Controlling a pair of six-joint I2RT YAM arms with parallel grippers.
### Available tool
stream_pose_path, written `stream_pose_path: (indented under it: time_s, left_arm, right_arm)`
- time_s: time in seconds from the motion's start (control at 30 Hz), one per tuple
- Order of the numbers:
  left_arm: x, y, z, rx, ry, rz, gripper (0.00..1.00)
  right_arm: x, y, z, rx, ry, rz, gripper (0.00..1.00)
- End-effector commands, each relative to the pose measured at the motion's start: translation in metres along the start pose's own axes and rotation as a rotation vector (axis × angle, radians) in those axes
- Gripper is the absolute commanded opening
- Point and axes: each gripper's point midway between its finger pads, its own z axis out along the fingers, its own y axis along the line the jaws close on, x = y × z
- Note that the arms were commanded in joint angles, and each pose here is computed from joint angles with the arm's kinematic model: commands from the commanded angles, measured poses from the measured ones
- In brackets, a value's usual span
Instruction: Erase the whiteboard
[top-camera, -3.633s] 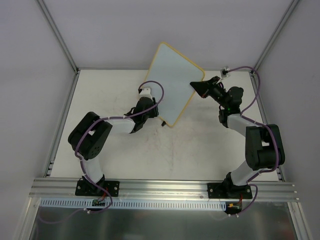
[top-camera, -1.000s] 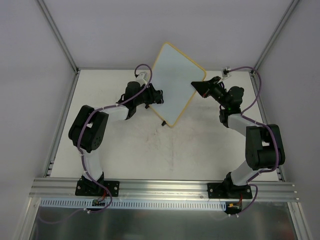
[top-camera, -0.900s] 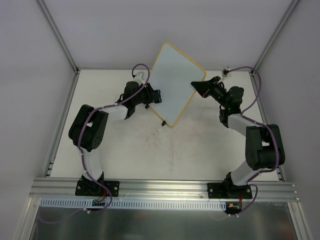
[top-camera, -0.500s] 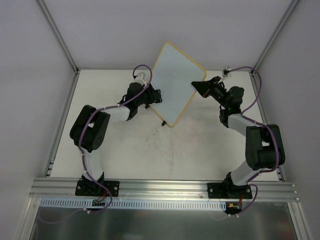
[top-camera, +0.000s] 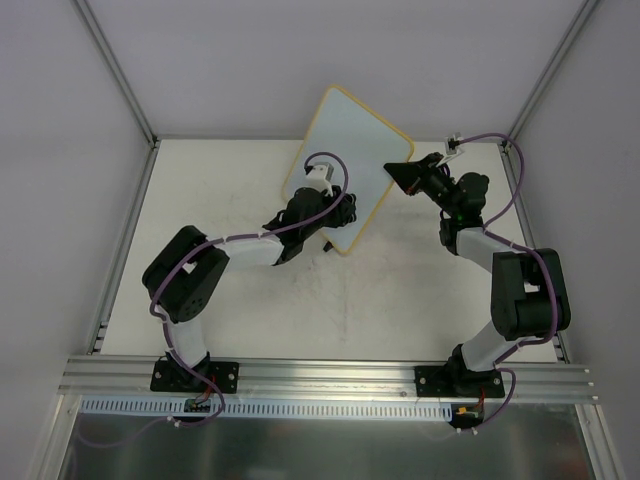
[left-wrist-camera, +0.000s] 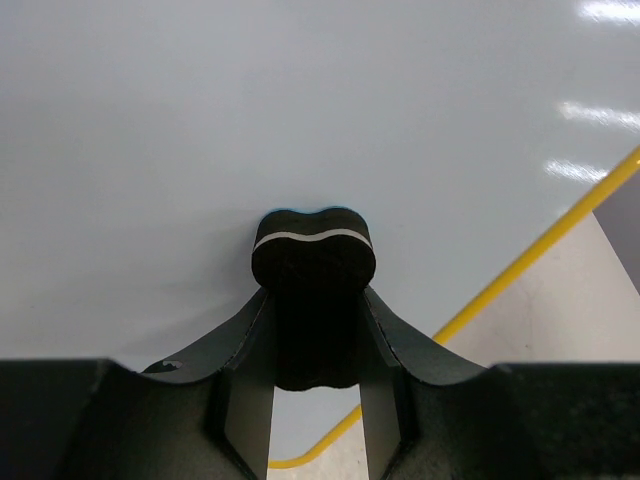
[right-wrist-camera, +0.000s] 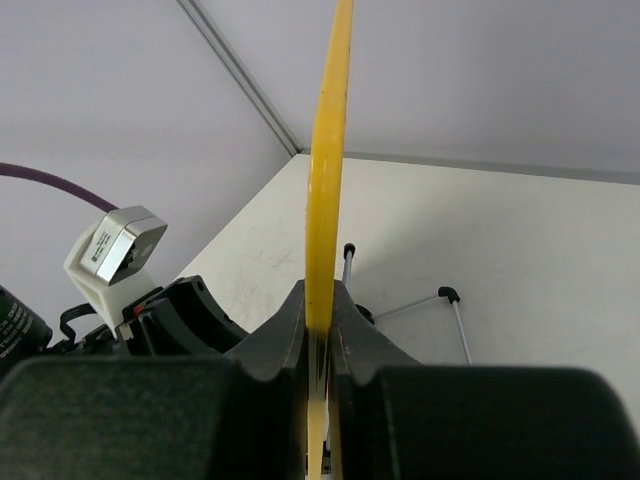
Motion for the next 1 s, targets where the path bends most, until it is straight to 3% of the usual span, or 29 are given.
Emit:
stream_pose_path:
  time_s: [0.0, 0.17, 0.27, 0.37, 0.43, 0.47, 0.5, 0.63, 0.73, 0.77, 0.97]
  left_arm:
    - [0.049, -0.070, -0.014, 0.230, 0.126, -0.007, 0.00]
    - [0.065, -0.076, -0.016, 0.244, 0.132, -0.017, 0.00]
    - [0.055, -0.073, -0.026, 0.221, 0.125, -0.011, 0.00]
    - [0.007, -0.081, -0.052, 0.183, 0.072, 0.013, 0.00]
    - [-0.016, -0.075, -0.084, 0.104, 0.095, 0.033, 0.00]
    - [-0.044, -0.077, -0.103, 0.071, 0.049, 0.026, 0.00]
    - [-0.033, -0.062, -0.117, 0.004, 0.124, 0.026, 0.00]
    - [-0.042, -0.019, -0.169, -0.107, 0.141, -0.089, 0.00]
    - [-0.014, 0.016, -0.202, -0.111, 0.184, -0.215, 0.00]
    - [0.006, 0.049, -0.210, -0.189, 0.207, -0.251, 0.00]
    - [0.063, 0.106, -0.232, -0.345, 0.305, -0.326, 0.00]
  right_arm:
    - [0.037, 0.063, -0.001, -0.280, 0.175, -0.004, 0.00]
    - [0.037, 0.064, -0.001, -0.281, 0.174, -0.003, 0.00]
    - [0.037, 0.063, -0.001, -0.279, 0.175, -0.001, 0.00]
    - [0.037, 0.062, 0.000, -0.276, 0.176, 0.008, 0.00]
    - [0.037, 0.062, 0.000, -0.276, 0.174, 0.008, 0.00]
    - [0.036, 0.061, 0.000, -0.273, 0.172, 0.008, 0.00]
    - [0.035, 0.061, 0.000, -0.273, 0.171, 0.007, 0.00]
    - [0.033, 0.058, -0.001, -0.262, 0.165, 0.008, 0.00]
    - [0.034, 0.058, -0.001, -0.259, 0.164, 0.011, 0.00]
    - [0.034, 0.058, -0.001, -0.258, 0.164, 0.011, 0.00]
    - [0.033, 0.055, 0.001, -0.246, 0.160, 0.025, 0.00]
